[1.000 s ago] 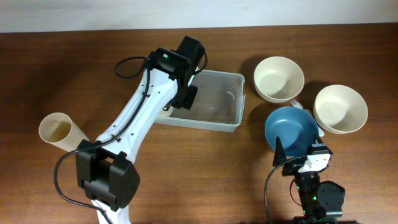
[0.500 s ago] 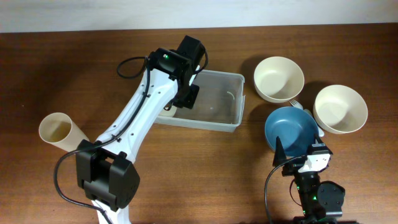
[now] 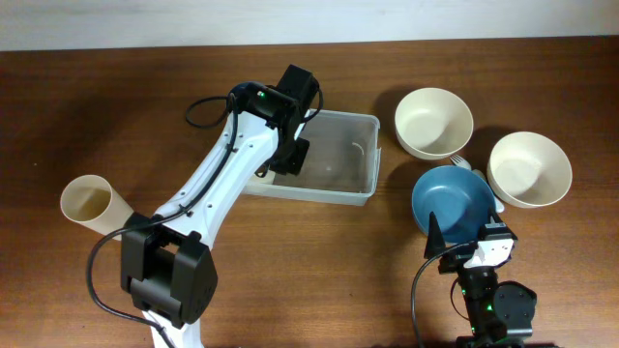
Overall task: Pack container
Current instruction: 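Lower the beige cup into the container and release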
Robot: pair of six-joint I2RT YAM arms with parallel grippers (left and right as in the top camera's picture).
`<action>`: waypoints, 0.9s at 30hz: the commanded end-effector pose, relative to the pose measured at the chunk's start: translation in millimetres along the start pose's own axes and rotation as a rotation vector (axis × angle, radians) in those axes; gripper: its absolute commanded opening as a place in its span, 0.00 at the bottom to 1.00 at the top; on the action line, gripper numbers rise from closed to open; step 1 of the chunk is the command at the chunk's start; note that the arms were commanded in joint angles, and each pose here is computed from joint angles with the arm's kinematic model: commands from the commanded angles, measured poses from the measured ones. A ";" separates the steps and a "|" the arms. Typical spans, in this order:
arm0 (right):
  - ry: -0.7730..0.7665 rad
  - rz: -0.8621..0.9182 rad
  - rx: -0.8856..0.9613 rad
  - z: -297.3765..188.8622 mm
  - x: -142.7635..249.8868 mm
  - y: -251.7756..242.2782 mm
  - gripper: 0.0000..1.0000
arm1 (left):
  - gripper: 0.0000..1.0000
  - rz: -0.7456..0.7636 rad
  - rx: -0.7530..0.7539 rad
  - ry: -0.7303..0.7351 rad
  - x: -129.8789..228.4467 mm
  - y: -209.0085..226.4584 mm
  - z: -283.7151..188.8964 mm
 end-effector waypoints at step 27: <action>0.001 0.003 -0.001 -0.2 1.4 0.7 0.99 | 0.55 -0.012 -0.013 -0.059 -8.7 7.4 -56.4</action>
Point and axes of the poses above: each gripper's point midway between its finger pads, its own z axis out along the fingers, its own y axis along the line the jaws close on, x = y × z, the point moved 10 cm from there along -z, back along the fingers, and after that the axes turned 9 degrees about -z, right-handed, at the moved point
